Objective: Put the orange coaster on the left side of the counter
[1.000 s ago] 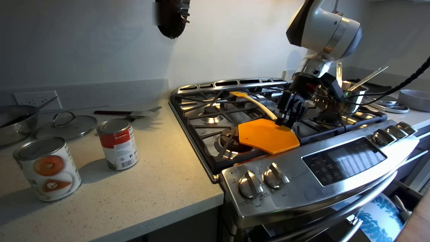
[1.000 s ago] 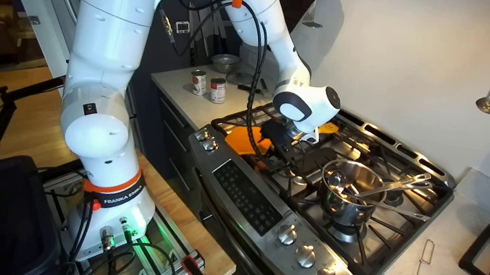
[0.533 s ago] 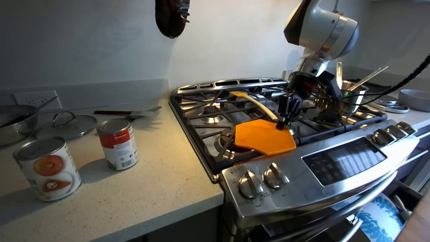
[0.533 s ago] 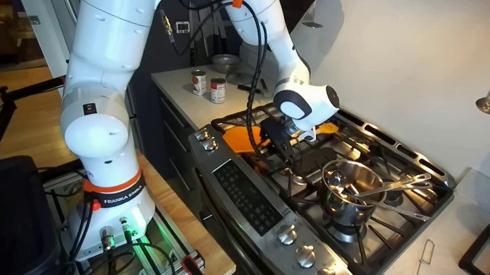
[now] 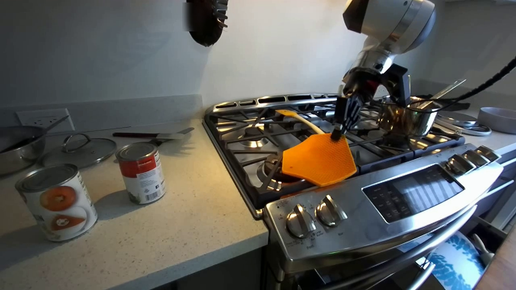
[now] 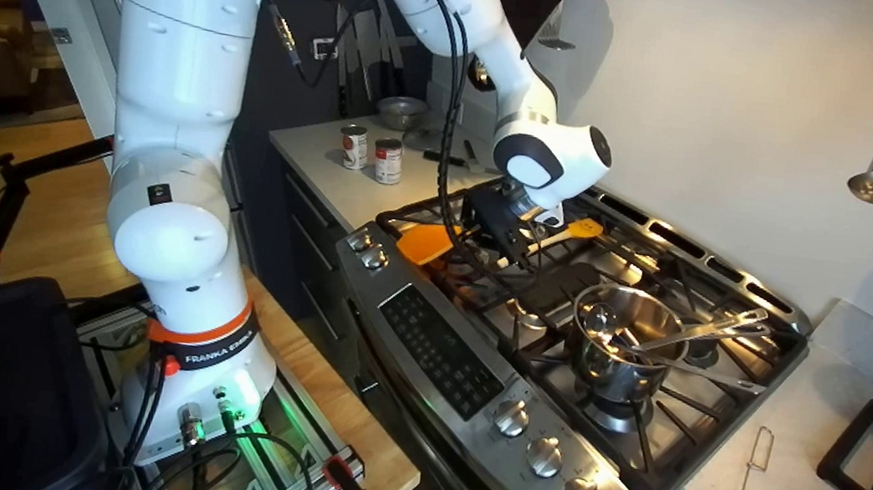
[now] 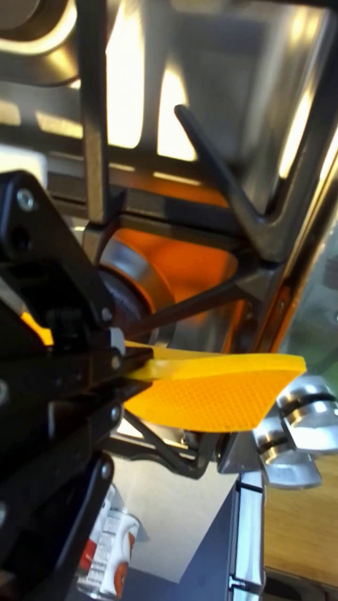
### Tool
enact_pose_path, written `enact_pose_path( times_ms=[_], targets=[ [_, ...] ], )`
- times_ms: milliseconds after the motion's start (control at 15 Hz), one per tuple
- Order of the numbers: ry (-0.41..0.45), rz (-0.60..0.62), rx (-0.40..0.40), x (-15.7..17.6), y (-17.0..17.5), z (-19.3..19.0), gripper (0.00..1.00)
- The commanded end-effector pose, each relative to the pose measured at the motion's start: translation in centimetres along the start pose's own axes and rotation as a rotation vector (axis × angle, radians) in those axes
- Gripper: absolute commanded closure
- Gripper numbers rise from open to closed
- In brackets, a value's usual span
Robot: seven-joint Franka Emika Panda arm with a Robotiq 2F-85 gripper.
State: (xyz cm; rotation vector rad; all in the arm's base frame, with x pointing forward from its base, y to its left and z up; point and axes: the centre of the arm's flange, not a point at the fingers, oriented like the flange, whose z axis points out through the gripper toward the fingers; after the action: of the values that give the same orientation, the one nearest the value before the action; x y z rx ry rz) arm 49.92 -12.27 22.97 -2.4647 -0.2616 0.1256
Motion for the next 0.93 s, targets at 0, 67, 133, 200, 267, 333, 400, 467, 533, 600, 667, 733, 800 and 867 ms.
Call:
enact_pose_path(
  times_ms=[0,67,133,200,267,333,400,467,533,600,667,733,800,867],
  targets=[
    [0.020,-0.147,-0.006,0.0,-7.0,-3.3,0.98],
    [0.028,-0.187,-0.012,0.6,-8.9,-3.9,0.98],
    [0.031,-0.240,-0.025,1.5,-11.6,-4.1,0.98],
    [0.036,-0.281,-0.037,2.2,-13.6,-4.3,0.98],
    [0.037,-0.336,-0.041,3.0,-16.5,-4.1,0.98],
    [0.057,-0.381,-0.070,3.9,-18.7,-3.6,0.98],
    [0.042,-0.430,-0.068,4.5,-21.4,-2.7,0.98],
    [0.022,-0.475,-0.076,5.0,-23.7,-1.6,0.98],
    [0.003,-0.516,-0.086,5.5,-25.9,-0.2,0.98],
    [0.005,-0.557,-0.099,5.9,-27.9,1.0,0.98],
    [0.002,-0.590,-0.116,6.4,-29.5,2.3,0.98],
    [-0.012,-0.618,-0.123,6.9,-30.9,3.8,0.98],
    [-0.028,-0.639,-0.134,7.4,-31.9,5.5,0.98],
    [-0.040,-0.653,-0.143,7.6,-32.5,7.0,0.98]
  ],
)
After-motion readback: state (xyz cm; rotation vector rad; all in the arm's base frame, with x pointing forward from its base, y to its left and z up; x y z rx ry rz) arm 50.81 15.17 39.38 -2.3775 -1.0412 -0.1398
